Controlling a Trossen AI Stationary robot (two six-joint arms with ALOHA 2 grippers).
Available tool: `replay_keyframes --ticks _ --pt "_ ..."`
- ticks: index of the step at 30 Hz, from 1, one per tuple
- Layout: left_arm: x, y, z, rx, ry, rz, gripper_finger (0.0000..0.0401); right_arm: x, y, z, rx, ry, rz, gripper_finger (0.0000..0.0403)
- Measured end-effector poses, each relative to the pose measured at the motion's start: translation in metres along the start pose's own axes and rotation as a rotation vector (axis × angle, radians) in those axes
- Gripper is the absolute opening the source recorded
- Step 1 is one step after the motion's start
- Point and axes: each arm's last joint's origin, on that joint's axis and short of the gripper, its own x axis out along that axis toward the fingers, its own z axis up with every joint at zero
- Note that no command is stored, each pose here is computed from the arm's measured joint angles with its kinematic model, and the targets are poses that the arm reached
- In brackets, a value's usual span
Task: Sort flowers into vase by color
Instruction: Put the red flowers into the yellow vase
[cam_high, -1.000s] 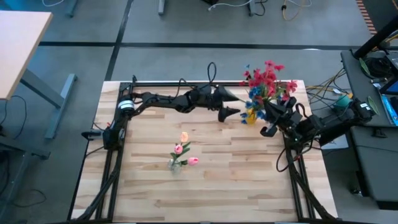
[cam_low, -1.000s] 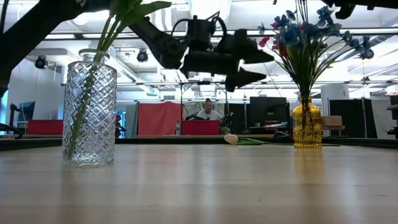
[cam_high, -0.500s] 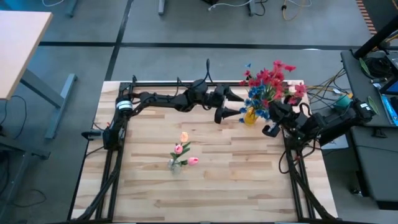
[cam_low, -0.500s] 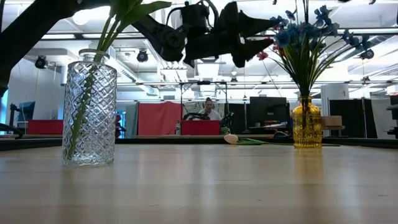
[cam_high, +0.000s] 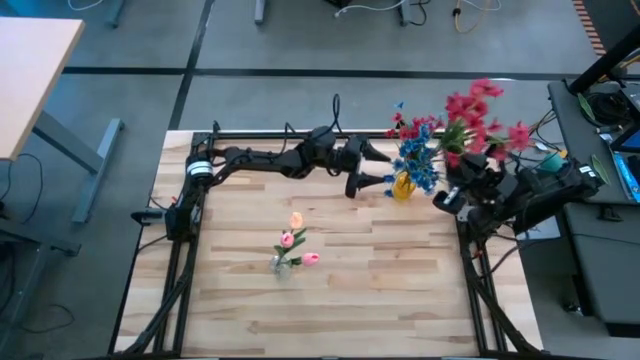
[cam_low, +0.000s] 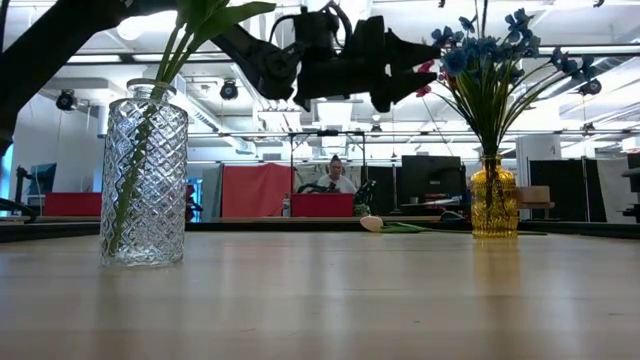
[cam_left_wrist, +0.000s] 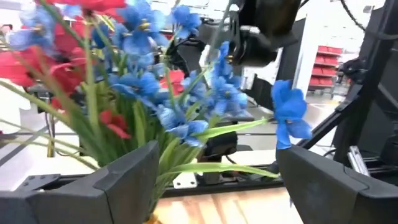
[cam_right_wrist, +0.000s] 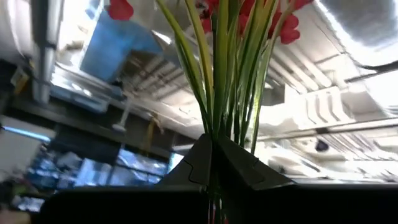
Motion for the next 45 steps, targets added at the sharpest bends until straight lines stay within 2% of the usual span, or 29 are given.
replay_keyframes --ticks 4,7,10,15,21,24,28,34,40,45 --pt "-0.001 0.002 -0.004 0.022 0.028 0.014 0.0306 0.015 0.0 0.013 0.091 0.0 0.048 0.0013" --pt "-0.002 0.001 -0.009 0.028 0.058 0.015 0.0306 0.022 0.011 0.01 0.164 0.047 0.147 0.0013" --pt "-0.005 0.001 -0.016 0.043 0.075 0.016 0.0306 0.023 0.017 0.006 0.251 0.095 0.179 0.0012" --pt "-0.013 0.0 -0.032 0.038 0.089 0.028 0.0296 0.013 0.021 -0.009 0.303 0.209 0.108 0.001" --pt "-0.016 0.0 -0.05 0.046 0.077 0.044 0.0288 -0.003 0.025 -0.027 0.267 0.37 -0.01 0.0009" --pt "-0.01 0.0 -0.063 0.043 0.091 0.089 0.0288 -0.01 0.028 -0.032 0.244 0.431 -0.051 0.0009" --pt "0.003 0.004 -0.078 0.037 0.093 0.084 0.0291 -0.022 0.033 -0.04 0.216 0.504 -0.095 0.0009" --pt "0.022 0.019 -0.102 0.01 0.046 0.087 0.032 -0.041 0.033 -0.059 0.168 0.591 -0.21 0.0009" --pt "0.046 0.031 -0.123 -0.01 0.016 0.086 0.0356 -0.066 0.021 -0.069 0.183 0.537 -0.28 0.0009" --pt "0.062 0.043 -0.134 -0.031 -0.011 0.084 0.0356 -0.091 -0.006 -0.068 0.269 0.365 -0.357 0.0009"
